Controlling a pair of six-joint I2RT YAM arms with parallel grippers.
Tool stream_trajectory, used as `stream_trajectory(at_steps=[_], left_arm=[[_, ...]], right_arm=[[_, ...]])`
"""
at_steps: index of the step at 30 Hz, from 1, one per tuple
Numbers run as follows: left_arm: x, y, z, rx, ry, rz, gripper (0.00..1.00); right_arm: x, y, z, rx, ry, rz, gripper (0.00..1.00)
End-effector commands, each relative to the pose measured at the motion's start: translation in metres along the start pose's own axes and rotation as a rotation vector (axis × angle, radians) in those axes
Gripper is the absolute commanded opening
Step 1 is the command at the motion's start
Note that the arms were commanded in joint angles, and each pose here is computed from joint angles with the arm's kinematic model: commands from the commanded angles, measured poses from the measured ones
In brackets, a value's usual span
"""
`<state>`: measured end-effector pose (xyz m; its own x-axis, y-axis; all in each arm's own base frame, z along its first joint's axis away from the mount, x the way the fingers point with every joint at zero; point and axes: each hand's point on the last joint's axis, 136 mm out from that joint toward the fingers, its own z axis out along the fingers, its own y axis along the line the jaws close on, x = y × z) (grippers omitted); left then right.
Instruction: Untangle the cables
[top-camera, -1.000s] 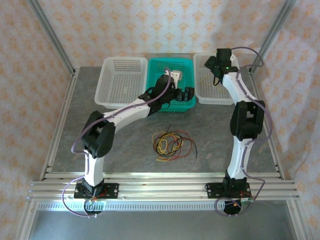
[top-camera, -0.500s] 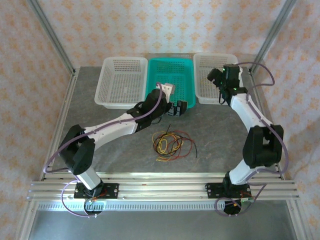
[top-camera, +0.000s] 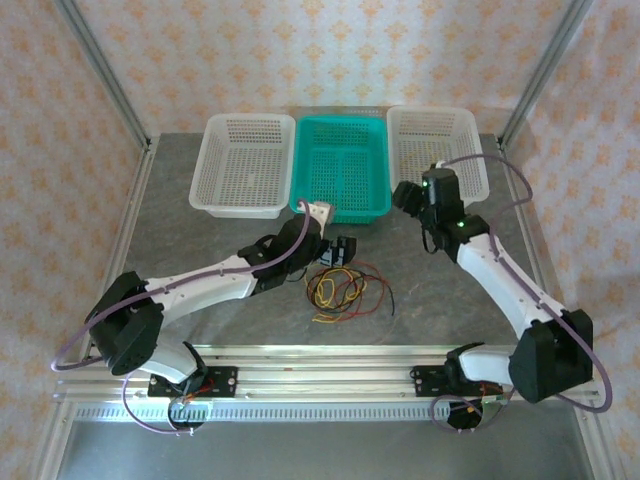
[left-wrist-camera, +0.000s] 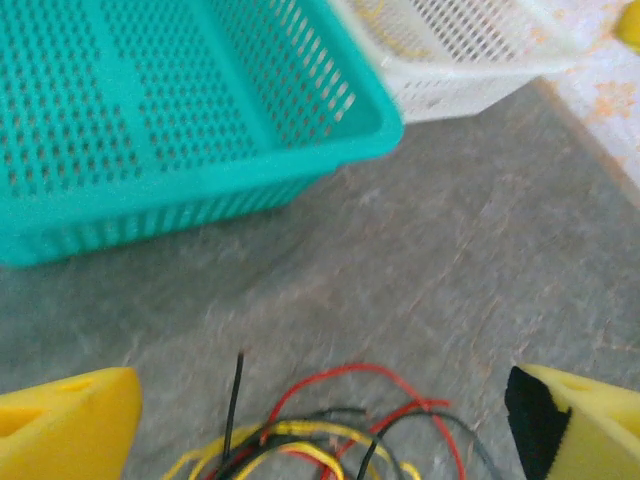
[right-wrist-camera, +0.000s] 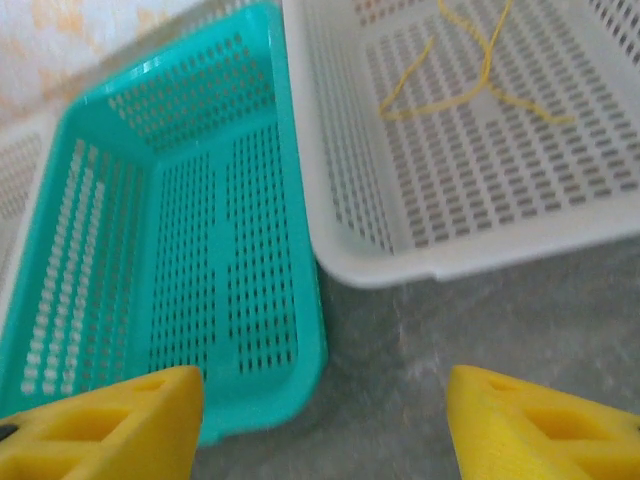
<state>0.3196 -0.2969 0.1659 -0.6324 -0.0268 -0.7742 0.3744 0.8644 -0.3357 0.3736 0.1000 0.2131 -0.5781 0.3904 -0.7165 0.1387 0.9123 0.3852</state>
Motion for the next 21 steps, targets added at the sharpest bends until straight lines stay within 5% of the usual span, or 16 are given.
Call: stream_trajectory(at_steps=[1,21], left_arm=[[0.024,0.020,-0.009,-0.072,0.055,-0.051,0.92],[0.088,0.062,-0.019,-0.075,0.142,-0.244,0.74]], right_arm=[[0.038,-0.004,-0.011,0.028,0.090,0.007,0.62],[0.176,0.080,-0.029,-0.142,0.379,-0.016,0.57]])
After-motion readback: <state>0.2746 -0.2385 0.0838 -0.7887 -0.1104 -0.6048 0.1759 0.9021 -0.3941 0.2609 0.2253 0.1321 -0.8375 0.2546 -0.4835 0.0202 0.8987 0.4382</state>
